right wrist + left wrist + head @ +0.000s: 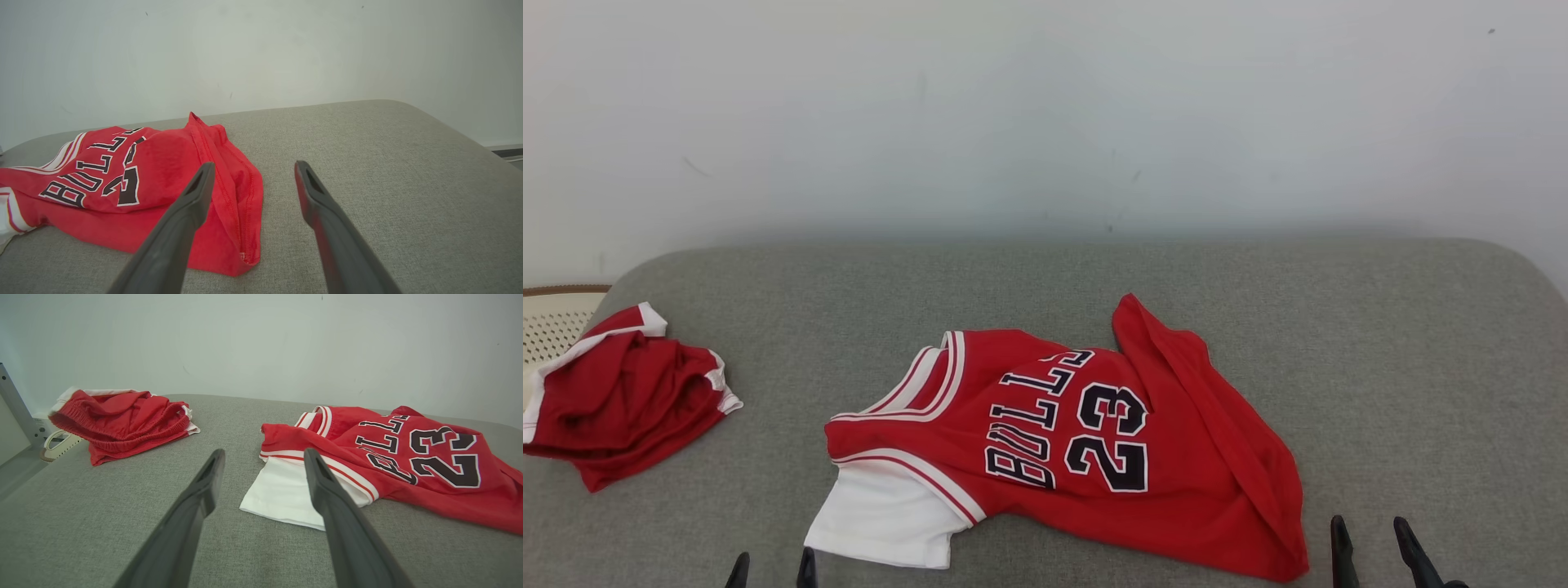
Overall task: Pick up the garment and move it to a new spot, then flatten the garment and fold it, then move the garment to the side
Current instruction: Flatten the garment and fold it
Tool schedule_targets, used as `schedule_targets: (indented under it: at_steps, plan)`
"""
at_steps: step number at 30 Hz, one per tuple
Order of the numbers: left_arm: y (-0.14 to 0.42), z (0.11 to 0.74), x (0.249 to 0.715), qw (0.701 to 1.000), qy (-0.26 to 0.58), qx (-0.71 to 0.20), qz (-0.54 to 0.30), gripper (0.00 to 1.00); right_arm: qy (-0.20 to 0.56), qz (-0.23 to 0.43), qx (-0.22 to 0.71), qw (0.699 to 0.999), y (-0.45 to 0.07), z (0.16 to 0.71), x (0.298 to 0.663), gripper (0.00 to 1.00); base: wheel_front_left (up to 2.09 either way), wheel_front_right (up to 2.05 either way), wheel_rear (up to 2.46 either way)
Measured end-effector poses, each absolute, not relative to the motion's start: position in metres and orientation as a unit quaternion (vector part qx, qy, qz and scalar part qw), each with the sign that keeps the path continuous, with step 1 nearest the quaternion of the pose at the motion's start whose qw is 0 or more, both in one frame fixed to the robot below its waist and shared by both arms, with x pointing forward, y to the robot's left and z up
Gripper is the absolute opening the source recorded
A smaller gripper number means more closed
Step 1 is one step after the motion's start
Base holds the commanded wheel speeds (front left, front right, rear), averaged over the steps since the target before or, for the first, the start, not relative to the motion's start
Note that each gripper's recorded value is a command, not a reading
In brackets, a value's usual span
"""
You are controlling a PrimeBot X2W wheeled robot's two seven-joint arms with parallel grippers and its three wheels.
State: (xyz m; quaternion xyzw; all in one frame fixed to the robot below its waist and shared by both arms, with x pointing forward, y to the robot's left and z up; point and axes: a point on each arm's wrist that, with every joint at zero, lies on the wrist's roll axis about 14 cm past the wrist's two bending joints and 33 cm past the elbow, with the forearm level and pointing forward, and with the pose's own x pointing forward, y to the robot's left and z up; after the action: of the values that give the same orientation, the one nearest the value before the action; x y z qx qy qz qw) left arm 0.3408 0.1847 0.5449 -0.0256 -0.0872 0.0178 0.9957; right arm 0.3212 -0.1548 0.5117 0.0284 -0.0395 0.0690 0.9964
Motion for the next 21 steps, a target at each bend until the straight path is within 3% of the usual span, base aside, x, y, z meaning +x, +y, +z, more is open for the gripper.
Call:
schedule_targets:
  at_steps: [21]
  plan:
    - [0.166, 0.464, 0.389, 0.996, 0.051, -0.044, -0.056, 1.0, 0.125, 0.133, -0.017, 0.983, -0.14, 0.431, 0.325, 1.0, 0.0, 0.0, 0.0]
